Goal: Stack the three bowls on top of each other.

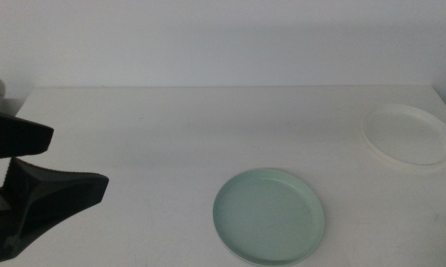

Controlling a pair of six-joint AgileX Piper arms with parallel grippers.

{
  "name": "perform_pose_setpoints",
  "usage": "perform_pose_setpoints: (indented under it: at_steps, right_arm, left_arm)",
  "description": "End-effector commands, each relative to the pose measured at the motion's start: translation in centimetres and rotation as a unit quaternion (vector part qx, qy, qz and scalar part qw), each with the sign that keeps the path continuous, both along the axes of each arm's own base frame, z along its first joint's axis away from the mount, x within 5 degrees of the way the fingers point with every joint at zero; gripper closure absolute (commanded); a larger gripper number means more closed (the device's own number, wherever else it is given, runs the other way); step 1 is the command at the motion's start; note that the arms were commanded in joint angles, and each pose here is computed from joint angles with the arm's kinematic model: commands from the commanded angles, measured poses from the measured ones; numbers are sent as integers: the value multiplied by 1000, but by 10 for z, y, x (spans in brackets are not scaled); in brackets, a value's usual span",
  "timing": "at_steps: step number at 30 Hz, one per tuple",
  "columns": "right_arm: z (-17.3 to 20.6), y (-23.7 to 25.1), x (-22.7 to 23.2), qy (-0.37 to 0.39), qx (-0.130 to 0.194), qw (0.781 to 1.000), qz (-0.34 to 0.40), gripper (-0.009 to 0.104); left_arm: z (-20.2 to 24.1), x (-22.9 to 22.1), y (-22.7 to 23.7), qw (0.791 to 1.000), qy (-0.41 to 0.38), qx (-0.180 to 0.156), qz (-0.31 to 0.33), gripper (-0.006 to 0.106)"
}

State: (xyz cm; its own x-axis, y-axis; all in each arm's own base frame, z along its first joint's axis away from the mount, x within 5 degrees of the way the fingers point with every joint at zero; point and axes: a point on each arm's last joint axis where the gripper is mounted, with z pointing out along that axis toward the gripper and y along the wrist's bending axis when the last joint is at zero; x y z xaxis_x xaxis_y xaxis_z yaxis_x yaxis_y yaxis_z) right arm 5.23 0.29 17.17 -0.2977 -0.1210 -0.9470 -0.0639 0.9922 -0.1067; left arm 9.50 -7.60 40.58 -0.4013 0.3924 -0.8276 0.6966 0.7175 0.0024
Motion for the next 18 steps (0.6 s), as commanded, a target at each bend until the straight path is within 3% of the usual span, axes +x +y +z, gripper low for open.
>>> perform_pose_setpoints:
  at_steps: [1,9,15,18]
  right_arm:
    - [9,-1,0,-52,-3,999,-5,36]
    - [102,0,-2,-43,-16,999,2,36]
    - [172,-1,22,-24,-23,999,3,36]
    - [196,0,41,6,22,1000,-3,36]
  left_arm:
    - [13,0,-1,999,-30,-33,4,10]
    - [13,0,-1,999,-30,-33,4,10]
    - [13,0,-1,999,-30,-33,4,10]
    - [13,0,-1,999,-30,-33,4,10]
